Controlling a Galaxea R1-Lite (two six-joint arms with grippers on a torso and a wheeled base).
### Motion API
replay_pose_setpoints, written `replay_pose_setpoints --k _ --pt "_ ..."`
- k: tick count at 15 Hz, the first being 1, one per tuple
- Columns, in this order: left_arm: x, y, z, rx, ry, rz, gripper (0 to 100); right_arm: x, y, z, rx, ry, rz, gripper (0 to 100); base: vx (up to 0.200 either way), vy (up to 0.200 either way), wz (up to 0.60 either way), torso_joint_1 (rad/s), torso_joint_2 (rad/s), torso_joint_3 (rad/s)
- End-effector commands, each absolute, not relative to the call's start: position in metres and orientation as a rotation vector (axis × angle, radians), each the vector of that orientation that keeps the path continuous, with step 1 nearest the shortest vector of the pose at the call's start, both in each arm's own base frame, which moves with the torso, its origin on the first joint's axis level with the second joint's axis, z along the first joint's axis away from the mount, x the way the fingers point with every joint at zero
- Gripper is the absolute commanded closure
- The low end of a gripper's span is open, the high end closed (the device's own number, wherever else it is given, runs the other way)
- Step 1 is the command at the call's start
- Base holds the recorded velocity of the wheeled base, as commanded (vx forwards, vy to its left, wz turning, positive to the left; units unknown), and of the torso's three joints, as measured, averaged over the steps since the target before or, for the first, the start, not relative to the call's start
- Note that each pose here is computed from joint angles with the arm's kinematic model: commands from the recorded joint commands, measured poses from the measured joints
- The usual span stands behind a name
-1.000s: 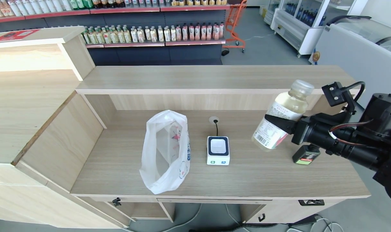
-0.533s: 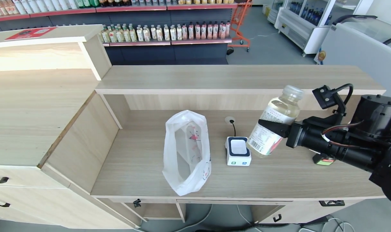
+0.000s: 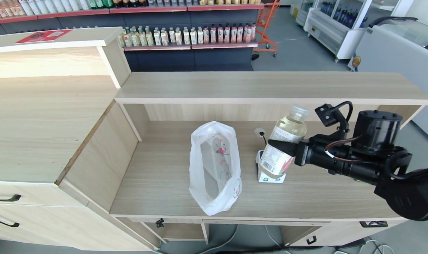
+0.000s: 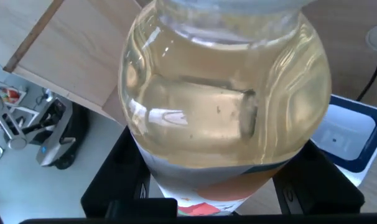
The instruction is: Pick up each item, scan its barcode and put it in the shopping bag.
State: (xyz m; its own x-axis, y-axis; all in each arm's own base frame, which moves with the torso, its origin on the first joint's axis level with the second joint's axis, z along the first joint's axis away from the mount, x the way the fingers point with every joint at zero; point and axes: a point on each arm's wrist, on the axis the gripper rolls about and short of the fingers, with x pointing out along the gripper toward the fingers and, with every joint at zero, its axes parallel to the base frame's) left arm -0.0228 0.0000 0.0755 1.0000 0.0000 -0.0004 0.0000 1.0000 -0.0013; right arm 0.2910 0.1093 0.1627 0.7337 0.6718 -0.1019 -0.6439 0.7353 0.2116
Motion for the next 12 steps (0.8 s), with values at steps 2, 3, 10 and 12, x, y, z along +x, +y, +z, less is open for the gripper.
replay_pose_setpoints --k 2,3,10,12 --pt "-0.023 0.0 0.075 -0.002 0.0 0.0 0 0.316 0.131 0.121 0.076 0.252 0.764 100 0.0 0.0 0.0 0.0 0.0 0.0" --pt "-0.023 0.0 0.075 -0.002 0.0 0.0 0 0.322 0.144 0.113 0.061 0.258 0.793 100 0.0 0.0 0.0 0.0 0.0 0.0" --pt "-0.023 0.0 0.076 -0.002 0.002 0.0 0 0.381 0.225 0.093 -0.012 0.121 0.923 100 0.0 0.0 0.0 0.0 0.0 0.0" --pt "-0.023 0.0 0.075 -0.002 0.0 -0.002 0 0.393 0.238 0.076 -0.078 0.093 0.939 100 0.0 0.0 0.0 0.0 0.0 0.0"
